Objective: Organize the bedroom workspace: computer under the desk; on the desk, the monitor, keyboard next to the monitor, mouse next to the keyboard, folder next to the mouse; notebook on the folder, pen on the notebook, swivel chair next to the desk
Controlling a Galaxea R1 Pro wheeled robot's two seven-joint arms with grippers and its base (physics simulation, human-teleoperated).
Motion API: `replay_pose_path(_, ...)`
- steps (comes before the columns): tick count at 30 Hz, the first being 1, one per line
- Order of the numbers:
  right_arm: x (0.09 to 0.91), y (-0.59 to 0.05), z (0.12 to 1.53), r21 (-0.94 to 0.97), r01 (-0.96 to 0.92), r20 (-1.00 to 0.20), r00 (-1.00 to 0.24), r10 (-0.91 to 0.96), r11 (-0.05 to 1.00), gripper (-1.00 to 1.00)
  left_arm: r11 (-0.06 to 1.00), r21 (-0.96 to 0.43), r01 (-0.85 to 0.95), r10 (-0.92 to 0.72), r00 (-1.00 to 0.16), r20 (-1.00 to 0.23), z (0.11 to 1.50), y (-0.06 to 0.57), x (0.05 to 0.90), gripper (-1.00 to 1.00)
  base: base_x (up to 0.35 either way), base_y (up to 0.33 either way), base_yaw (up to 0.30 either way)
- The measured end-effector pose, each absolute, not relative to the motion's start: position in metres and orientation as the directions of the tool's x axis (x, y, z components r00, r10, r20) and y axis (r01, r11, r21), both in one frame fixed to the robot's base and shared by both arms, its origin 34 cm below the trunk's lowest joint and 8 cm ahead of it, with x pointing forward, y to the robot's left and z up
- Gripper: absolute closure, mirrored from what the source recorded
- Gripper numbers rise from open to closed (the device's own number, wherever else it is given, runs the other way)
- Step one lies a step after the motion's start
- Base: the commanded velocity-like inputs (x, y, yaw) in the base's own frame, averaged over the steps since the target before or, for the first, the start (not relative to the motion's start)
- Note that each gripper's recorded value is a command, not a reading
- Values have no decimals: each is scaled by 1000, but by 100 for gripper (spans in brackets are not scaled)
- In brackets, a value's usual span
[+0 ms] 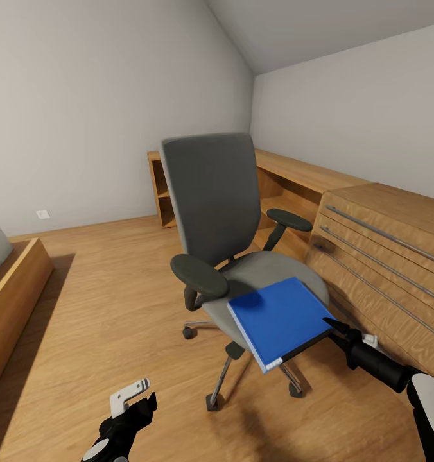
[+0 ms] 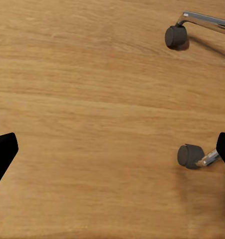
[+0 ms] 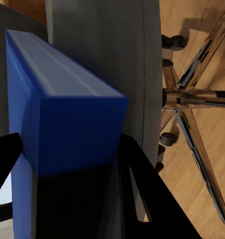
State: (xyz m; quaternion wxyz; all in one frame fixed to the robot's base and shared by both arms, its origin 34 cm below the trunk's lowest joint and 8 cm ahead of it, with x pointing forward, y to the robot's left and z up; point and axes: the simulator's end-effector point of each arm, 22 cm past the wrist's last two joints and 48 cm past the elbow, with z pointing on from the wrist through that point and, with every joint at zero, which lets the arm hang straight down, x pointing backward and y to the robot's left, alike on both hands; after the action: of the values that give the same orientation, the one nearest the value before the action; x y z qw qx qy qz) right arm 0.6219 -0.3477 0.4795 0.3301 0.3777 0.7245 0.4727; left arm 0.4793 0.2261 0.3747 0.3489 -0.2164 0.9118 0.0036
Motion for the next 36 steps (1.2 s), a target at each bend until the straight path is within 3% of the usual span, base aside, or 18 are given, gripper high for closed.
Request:
replay_pose_path(28, 622, -349, 522, 948, 166, -163, -485, 859, 273, 100, 905, -170, -389, -392, -611, -687, 407, 227, 488, -100, 0, 0, 0)
replay_pose_path(36, 624, -350, 540, 950, 147, -175, -480, 860, 276, 100, 904, -181, -387, -395, -599, -697, 422, 227, 491, -100, -231, -68, 0)
